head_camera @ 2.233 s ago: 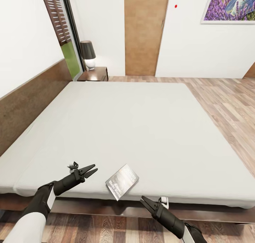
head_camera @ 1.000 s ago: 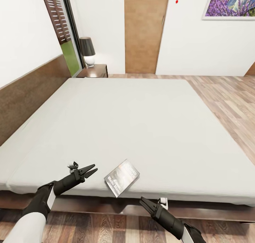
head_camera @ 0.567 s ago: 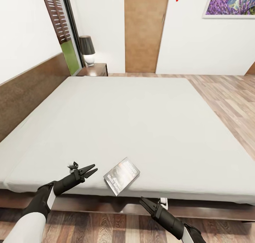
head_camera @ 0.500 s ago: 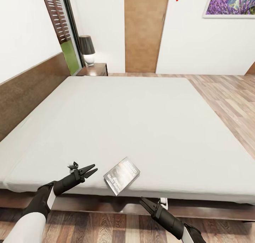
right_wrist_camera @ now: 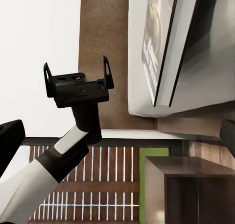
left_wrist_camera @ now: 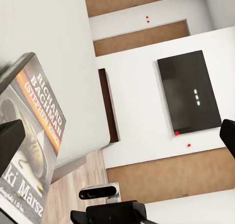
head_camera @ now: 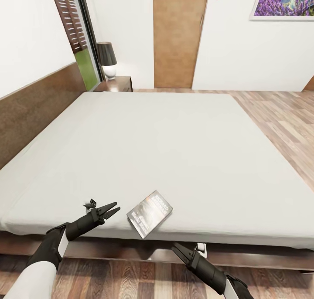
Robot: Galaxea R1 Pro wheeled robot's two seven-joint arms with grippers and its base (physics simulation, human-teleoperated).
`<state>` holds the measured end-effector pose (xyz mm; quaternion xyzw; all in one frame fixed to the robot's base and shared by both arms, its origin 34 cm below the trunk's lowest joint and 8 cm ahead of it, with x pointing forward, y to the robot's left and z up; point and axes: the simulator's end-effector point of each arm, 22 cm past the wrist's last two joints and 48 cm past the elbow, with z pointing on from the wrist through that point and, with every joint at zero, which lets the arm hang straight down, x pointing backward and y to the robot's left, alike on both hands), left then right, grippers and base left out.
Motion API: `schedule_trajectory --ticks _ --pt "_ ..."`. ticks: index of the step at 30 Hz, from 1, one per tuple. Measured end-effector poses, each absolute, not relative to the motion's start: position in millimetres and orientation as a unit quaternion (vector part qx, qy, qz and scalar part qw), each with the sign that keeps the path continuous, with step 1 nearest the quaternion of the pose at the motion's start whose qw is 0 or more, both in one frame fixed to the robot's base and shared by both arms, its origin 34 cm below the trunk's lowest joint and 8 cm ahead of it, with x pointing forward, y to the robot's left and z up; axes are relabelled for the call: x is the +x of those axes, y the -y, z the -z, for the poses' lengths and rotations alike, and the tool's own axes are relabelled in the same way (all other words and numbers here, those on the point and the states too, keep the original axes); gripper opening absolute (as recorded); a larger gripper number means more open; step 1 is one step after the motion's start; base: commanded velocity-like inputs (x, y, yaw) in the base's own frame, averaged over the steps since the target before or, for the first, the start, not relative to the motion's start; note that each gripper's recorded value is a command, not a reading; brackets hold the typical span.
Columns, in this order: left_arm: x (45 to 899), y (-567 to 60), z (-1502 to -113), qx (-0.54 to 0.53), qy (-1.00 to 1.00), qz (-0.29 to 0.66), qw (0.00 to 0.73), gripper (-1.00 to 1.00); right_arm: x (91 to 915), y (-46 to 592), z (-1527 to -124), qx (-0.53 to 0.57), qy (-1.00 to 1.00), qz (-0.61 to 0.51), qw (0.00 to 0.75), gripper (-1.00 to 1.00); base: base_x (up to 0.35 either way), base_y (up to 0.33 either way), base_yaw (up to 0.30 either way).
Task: In the bedroom, move the book from the bed onto either nightstand, and place the two sandals side by side next to the bed.
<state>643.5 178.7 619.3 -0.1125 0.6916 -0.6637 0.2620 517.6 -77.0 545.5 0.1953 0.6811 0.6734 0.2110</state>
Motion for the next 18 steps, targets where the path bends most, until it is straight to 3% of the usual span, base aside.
schedule_trajectory --ticks 9,18 --pt "644 -177 -621 -0.109 -0.692 0.664 0.263 1.00 517 77 -545 0.195 -0.682 -0.673 0.210 1.00 0.000 0.000 0.000" --pt "680 -155 -696 -0.029 -0.689 0.656 0.306 1.00 517 74 -545 0.195 -0.681 -0.674 0.209 1.00 0.000 0.000 0.000"
